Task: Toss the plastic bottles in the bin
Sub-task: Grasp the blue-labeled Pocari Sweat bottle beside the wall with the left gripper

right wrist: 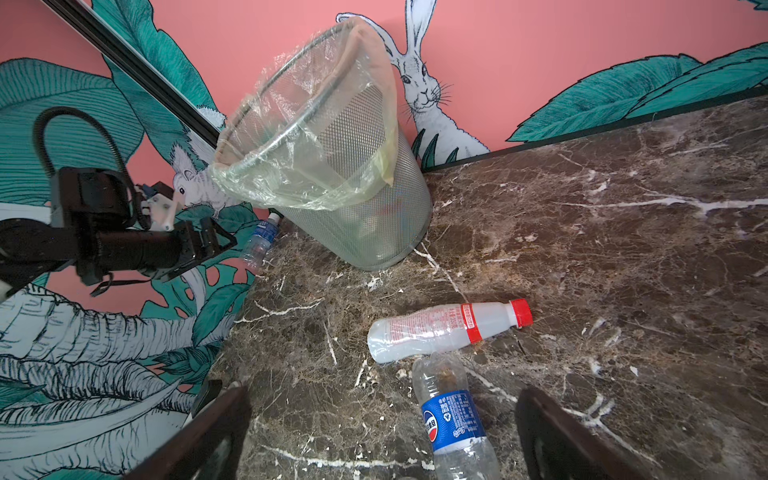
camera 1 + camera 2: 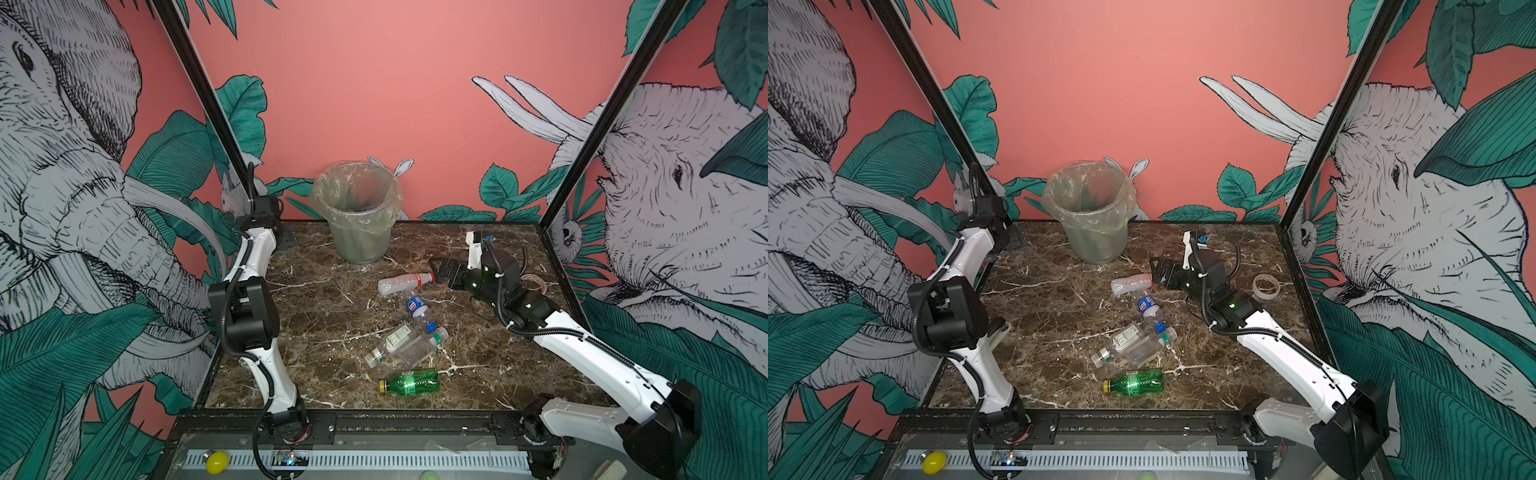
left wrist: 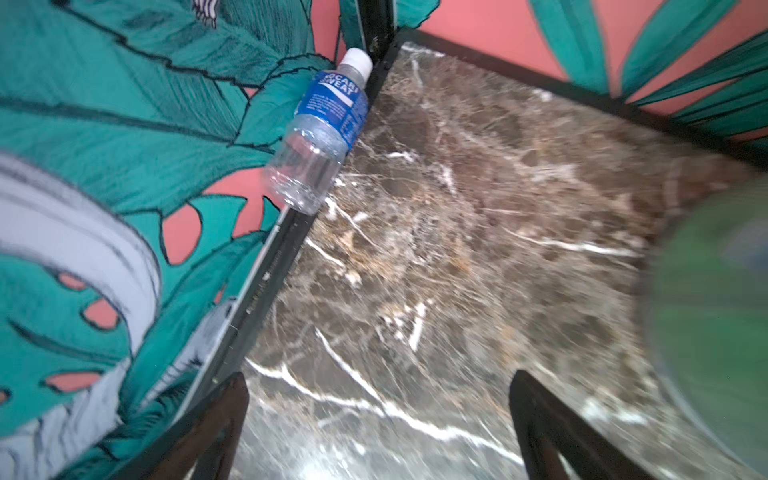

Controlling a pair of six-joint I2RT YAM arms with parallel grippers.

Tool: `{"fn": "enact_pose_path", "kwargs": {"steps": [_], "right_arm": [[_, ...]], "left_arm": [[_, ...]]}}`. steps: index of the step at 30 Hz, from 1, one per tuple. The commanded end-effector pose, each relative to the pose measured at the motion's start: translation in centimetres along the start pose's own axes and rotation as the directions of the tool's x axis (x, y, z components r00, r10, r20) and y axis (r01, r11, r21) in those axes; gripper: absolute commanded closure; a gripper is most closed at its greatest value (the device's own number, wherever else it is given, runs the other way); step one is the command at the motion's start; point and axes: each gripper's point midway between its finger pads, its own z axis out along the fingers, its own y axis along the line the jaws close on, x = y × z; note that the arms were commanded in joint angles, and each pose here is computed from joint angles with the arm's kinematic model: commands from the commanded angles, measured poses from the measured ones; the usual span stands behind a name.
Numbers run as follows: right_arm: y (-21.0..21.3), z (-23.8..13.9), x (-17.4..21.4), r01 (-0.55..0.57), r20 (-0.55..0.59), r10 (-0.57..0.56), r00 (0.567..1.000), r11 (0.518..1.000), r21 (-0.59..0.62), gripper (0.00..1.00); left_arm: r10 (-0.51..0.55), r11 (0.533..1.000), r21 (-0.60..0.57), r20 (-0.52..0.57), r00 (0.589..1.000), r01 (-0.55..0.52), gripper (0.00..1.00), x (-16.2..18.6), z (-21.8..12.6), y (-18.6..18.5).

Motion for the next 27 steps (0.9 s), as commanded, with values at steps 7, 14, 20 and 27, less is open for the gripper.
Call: {"fn": "enact_pose_path", "kwargs": {"steps": [7, 14, 20, 27], "right_arm": [[0.5, -0.6, -0.5, -0.001, 0.014, 0.001, 1.0, 1.0, -0.009, 0.01], [0.8, 0.3, -0.3, 0.019, -0.02, -0.019, 1.0, 1.0, -0.014, 0.01], [0.7, 1.0, 0.0, 0.024, -0.039, -0.024, 0.999, 1.0, -0.005, 0.01], [0.7, 1.8, 0.4, 0.005, -0.061, -0.005, 0.998, 1.0, 0.003, 0.01]], "left_arm": [[0.295, 0.91, -0.271, -0.113, 0.949, -0.315, 0.01, -2.3, 3.8, 3.3], [0.447, 0.812, -0.318, -0.201, 0.871, -0.49, 0.01, -2.2, 7.6, 3.6], [0.52, 0.744, -0.344, -0.241, 0.819, -0.574, 0.01, -2.3, 10.2, 4.1], [0.511, 0.741, -0.366, -0.237, 0.826, -0.563, 0.02, -2.9, 11.9, 5.6]]}}
